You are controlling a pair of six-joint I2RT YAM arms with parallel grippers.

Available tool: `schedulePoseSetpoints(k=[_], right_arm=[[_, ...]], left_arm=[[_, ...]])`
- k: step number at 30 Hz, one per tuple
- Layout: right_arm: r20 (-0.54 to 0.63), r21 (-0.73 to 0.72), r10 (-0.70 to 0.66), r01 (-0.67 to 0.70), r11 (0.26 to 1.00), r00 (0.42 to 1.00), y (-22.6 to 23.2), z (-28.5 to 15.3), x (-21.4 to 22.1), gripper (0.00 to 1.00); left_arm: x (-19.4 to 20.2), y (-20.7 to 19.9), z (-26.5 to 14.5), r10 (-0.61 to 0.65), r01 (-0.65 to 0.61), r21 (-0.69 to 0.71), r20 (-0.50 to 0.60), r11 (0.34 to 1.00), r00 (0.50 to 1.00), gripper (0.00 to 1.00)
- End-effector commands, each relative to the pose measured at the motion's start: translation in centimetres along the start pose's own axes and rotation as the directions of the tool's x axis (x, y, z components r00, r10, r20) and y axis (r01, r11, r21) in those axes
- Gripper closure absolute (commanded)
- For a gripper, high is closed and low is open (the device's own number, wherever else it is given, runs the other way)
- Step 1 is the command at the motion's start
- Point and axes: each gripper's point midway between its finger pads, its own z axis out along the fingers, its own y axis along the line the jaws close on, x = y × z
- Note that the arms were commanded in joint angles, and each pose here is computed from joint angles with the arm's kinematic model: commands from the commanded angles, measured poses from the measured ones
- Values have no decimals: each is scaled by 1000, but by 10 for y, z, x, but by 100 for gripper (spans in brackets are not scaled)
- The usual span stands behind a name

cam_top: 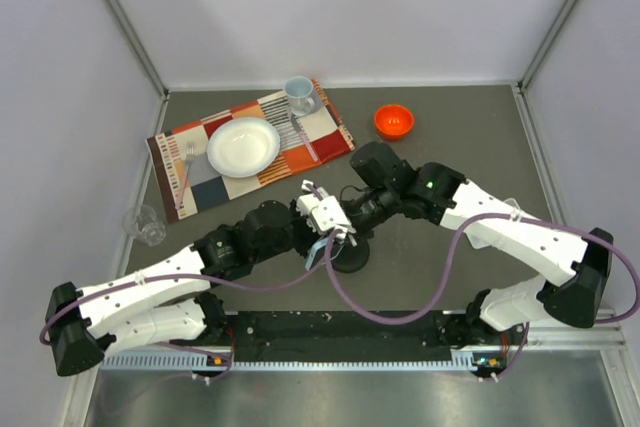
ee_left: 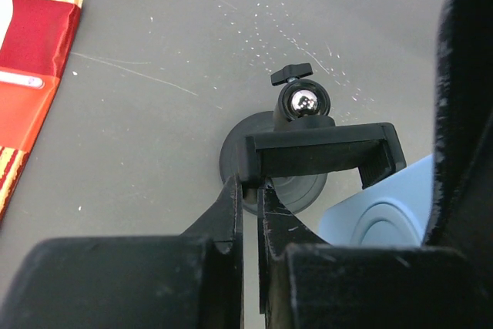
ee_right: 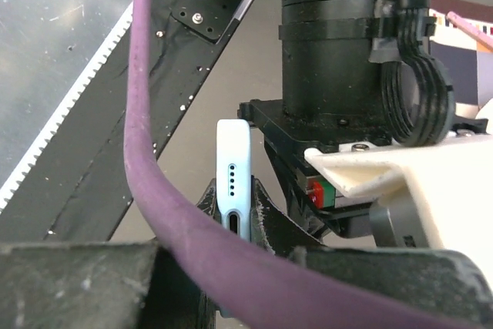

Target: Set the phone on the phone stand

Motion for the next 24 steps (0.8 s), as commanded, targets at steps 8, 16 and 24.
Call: schedulePoseSetpoints(k=[8,16,24], right_arm=[[-6,97,-219,218,971,976,-34,-9,-4,100],[-50,107,-114,119,987,992,-18,-17,25,100],[-42,115,108,-103,988,993,-2,-19,31,100]], left_arm=[[-29,-28,-3,69,-82,146,91,986,993,100],[-31,-20,-8,70,-81,107,102,991,992,100],[-37,-6,-8,59,-63,24,120,998,991,100]])
